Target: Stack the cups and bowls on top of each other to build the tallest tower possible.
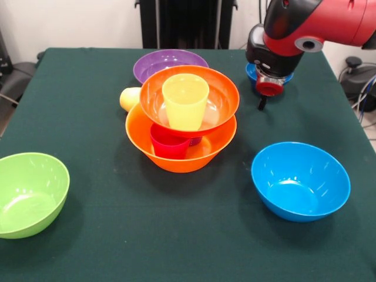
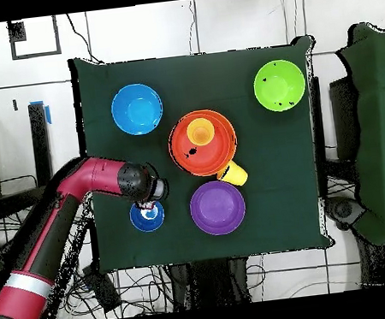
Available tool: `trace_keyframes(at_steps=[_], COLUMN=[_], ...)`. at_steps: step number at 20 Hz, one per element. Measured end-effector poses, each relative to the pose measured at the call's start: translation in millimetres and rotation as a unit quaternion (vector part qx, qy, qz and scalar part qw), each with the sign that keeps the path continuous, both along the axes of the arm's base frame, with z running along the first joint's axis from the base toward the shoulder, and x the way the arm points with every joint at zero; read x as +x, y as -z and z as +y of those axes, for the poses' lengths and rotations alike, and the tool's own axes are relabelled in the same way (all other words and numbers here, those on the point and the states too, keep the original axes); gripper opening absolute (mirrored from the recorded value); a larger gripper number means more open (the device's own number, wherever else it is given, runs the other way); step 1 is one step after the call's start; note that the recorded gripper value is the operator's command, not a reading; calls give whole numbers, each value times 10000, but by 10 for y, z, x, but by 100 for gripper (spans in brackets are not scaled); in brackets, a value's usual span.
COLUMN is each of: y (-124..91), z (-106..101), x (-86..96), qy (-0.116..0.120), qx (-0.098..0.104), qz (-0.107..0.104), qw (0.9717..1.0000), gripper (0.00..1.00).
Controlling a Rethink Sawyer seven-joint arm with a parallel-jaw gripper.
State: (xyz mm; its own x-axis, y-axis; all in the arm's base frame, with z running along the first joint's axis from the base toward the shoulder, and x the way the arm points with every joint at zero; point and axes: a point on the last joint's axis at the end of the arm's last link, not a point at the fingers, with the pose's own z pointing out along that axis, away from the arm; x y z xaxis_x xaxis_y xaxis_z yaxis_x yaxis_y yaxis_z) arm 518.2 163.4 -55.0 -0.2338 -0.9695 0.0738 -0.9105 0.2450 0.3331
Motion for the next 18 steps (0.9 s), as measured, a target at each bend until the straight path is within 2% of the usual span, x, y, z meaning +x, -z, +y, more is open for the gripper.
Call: trace_keyframes(at_steps=[4, 5, 9, 18], y=[0, 0, -81, -63], z=[1, 2, 31, 75], x=[-5, -7, -10, -8], qy=[2, 3, 22, 135], qx=[5, 7, 65, 198], qz=[20, 27, 118, 55], qw=[10000, 10000, 9999, 9997], gripper=[100, 0, 0, 0])
